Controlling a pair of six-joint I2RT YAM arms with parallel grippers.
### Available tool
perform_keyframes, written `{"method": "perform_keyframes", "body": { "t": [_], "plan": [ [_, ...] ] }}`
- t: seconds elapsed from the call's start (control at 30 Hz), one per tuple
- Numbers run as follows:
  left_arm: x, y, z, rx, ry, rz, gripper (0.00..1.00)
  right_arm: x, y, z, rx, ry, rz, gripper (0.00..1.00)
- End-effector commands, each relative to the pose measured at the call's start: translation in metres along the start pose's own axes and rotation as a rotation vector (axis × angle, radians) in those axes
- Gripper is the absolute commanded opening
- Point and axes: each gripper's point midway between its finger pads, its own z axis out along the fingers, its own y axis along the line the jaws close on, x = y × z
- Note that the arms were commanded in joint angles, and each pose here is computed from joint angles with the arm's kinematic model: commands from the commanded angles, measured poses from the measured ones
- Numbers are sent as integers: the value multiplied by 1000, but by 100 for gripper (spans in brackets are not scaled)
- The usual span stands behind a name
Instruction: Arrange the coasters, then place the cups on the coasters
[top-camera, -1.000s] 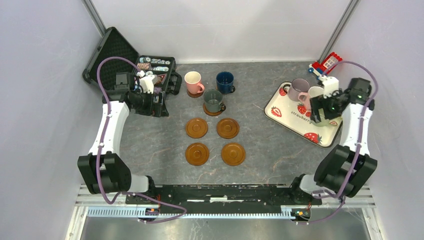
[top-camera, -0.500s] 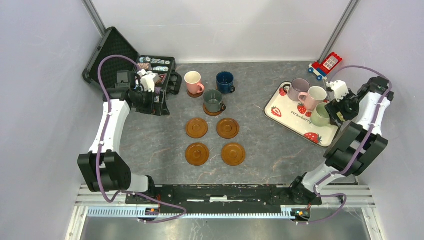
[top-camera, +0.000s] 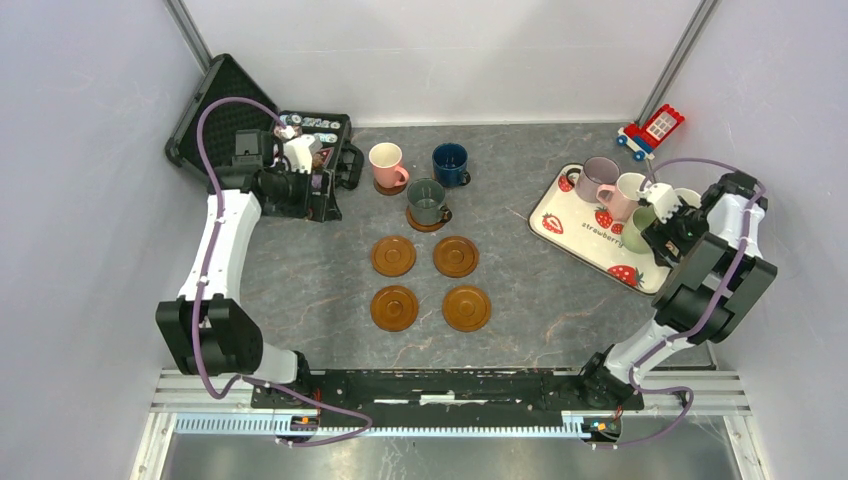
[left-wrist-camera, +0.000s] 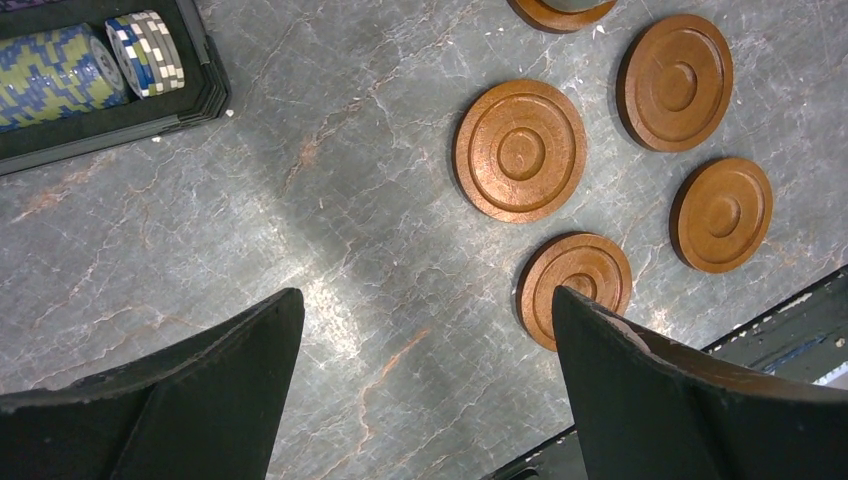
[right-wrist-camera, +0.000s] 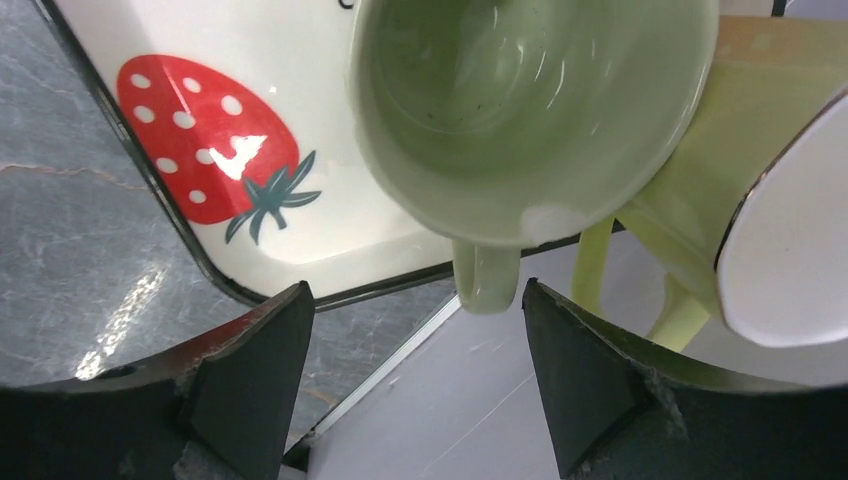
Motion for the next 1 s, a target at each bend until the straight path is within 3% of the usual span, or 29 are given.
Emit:
{"method": "perform_keyframes", "body": {
  "t": [0.0, 0.33, 0.6, 0.8, 0.97],
  "plan": [
    [-14, -4, -3, 2, -21, 17, 100, -2, -21, 9, 39, -18, -58, 82],
    [-12, 1, 1, -10, -3, 26, 100, -13, -7, 26, -30, -88, -21, 65],
    [-10, 6, 9, -16, 10, 18, 100, -11, -13, 31, 43, -80, 73, 35],
    [-9, 5, 13, -6, 5, 9, 100, -13, -12, 11, 84, -82, 90, 3],
    [-6, 2, 15, 5, -11, -8, 100, -22, 2, -14, 112, -117, 82, 0]
  ]
}}
